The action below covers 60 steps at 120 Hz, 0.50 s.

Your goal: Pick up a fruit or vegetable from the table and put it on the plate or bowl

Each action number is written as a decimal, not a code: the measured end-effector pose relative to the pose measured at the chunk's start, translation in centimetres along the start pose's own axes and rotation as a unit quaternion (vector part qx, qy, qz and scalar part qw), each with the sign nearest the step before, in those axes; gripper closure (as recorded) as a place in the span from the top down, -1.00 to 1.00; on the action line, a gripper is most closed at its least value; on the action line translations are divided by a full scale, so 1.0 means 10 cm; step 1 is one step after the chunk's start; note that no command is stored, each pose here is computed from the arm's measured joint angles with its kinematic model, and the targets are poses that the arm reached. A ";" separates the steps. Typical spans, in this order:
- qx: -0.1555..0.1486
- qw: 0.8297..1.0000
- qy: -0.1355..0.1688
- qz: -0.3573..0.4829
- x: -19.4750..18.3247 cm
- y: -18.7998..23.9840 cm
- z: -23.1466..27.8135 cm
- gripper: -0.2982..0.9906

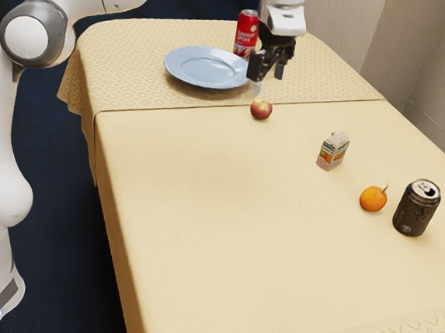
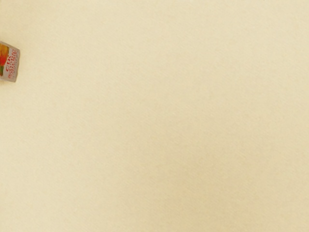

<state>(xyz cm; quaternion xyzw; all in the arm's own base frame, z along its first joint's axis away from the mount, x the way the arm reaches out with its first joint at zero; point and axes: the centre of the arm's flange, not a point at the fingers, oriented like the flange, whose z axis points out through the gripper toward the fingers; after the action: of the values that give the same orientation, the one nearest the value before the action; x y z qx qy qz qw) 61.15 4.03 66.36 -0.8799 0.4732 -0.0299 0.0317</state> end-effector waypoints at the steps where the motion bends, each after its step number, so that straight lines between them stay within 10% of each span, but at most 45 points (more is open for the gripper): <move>1: 0.001 1.000 0.001 0.003 0.00 0.00 0.00 0.54; 53: 0.027 0.994 0.018 0.107 0.03 -0.01 -0.16 0.53; 60: 0.095 0.990 0.022 0.104 -0.05 0.26 -0.94 0.53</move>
<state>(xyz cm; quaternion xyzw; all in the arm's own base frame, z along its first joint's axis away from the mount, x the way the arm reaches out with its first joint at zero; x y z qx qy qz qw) 57.94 2.70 75.52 -0.8183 0.5574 -0.0903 0.1079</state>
